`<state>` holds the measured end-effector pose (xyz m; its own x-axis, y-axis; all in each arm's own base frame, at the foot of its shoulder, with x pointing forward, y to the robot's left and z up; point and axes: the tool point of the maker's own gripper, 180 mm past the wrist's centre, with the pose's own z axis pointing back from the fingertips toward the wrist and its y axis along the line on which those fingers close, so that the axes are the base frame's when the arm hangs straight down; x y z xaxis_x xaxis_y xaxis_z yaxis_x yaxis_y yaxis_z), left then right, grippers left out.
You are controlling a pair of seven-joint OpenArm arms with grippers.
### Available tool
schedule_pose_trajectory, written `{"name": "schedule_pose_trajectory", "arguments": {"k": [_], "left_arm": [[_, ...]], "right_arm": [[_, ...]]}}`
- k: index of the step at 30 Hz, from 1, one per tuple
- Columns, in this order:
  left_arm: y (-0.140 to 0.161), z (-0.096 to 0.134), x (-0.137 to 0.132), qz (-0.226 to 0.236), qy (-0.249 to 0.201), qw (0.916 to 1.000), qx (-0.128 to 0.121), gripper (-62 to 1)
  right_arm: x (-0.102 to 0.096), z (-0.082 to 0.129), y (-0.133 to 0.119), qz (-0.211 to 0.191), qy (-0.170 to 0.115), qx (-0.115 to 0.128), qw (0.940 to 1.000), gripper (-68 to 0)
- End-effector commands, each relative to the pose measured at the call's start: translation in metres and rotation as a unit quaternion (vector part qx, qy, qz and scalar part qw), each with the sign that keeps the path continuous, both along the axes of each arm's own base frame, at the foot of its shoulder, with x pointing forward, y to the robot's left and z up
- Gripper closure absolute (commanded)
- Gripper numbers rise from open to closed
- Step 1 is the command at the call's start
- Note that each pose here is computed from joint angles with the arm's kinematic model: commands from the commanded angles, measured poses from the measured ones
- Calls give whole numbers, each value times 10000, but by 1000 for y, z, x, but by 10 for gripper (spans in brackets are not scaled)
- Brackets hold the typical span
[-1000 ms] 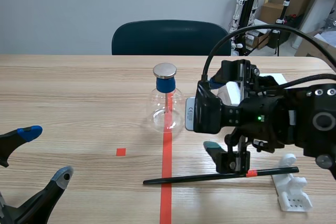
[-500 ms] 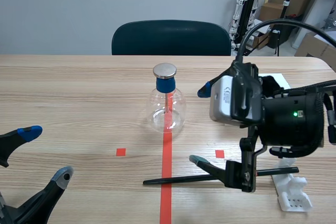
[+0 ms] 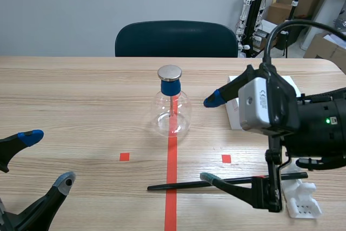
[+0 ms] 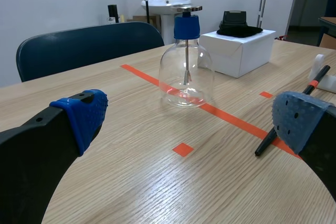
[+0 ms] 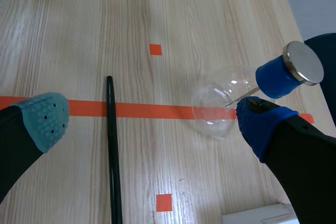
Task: Do the electroscope experiment. put the rod down on the box
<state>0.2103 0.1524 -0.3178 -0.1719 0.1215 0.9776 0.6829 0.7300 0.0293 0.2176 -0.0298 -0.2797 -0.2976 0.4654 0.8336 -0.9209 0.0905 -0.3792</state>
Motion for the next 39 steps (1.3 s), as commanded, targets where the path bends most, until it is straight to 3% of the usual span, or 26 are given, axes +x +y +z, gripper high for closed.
{"name": "schedule_pose_trajectory", "arguments": {"k": [1, 39], "left_arm": [[3, 6, 1, 21, -94, 9999, -60, -623], [2, 5, 1, 19, -88, 9999, -54, -623]], "right_arm": [[3, 6, -1, -31, -51, 65, 10000, -671], [3, 3, -2, -58, -31, -5, 10000, -671]]}}
